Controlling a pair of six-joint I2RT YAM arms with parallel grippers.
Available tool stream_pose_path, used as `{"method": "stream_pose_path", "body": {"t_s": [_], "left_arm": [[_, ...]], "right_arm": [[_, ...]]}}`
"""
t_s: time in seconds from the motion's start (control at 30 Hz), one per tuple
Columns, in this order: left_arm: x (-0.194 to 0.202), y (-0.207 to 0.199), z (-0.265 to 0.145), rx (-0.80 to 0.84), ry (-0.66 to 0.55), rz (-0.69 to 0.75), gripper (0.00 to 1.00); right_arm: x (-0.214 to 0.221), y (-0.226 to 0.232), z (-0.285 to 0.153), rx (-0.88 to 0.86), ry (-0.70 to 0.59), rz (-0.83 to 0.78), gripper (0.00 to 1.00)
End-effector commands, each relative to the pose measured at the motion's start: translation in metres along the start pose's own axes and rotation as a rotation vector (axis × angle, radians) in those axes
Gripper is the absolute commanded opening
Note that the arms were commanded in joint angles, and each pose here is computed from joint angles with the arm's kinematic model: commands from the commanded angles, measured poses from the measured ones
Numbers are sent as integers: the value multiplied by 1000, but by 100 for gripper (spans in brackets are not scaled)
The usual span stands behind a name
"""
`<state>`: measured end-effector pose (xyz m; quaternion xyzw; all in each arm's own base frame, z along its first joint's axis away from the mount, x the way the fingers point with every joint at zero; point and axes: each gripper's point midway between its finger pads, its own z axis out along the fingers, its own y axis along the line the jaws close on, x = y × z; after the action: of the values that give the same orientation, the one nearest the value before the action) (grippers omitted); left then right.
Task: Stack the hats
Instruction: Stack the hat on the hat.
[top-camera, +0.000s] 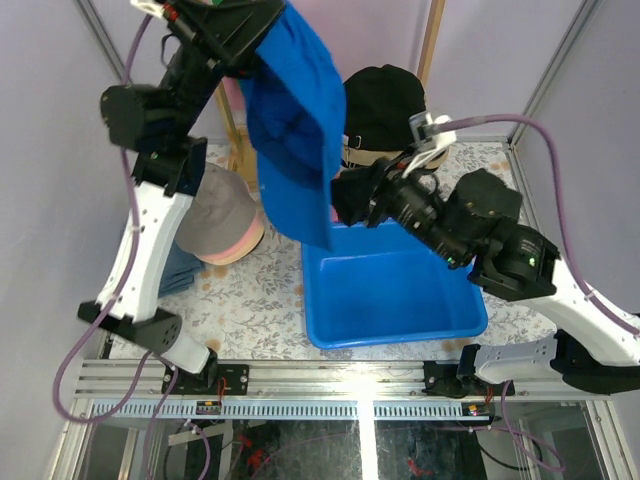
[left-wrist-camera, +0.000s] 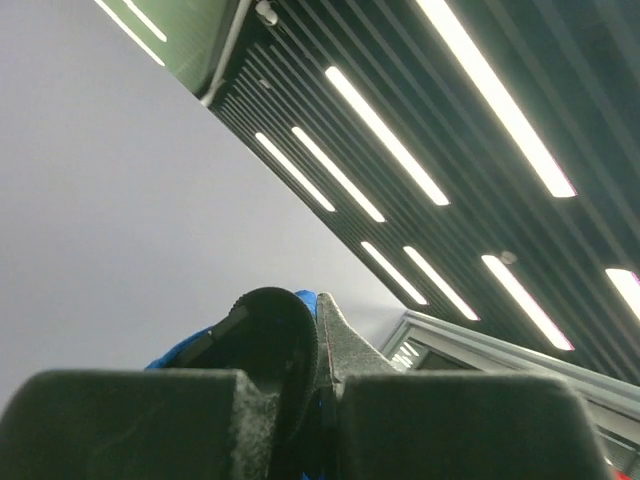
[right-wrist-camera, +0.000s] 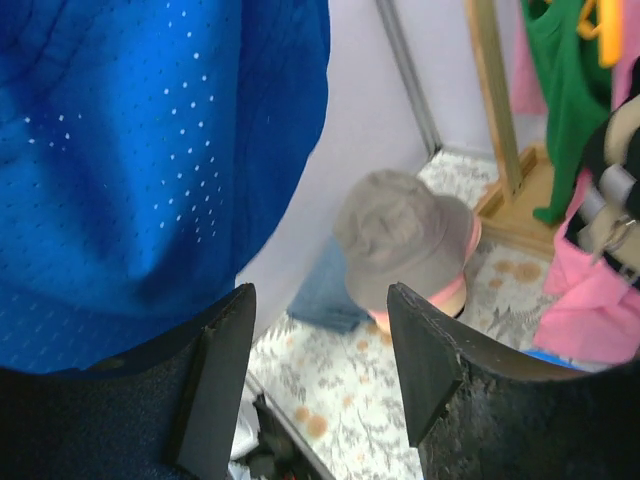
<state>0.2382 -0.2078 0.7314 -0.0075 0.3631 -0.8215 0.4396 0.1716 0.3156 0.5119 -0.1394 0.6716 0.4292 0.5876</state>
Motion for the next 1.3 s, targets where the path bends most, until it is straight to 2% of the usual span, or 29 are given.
{"method": "stream_pose_path", "body": {"t_s": [0.0,0.17,0.27,0.53,0.93,1.27], "left_arm": [[-1,-26,14,159,74,-61,0],[-13,-27,24,246,66,-113,0],[-23,-21,26,287,42,-166,0],[-46,-26,22,453,-47,-193,0],[-70,-55,9,593,-188,-177,0],[-82,-56,4,637,-263,-155,0]], "right_arm": [[-60,-8,-5,-35,-171,181,62],[-82,-33,-1,-87,-216,354,64],[-92,-41,5,-137,-234,459,69],[-81,-54,39,-283,-207,704,81],[-70,-50,53,-412,-174,878,84],[-58,-38,59,-496,-114,986,85]]}}
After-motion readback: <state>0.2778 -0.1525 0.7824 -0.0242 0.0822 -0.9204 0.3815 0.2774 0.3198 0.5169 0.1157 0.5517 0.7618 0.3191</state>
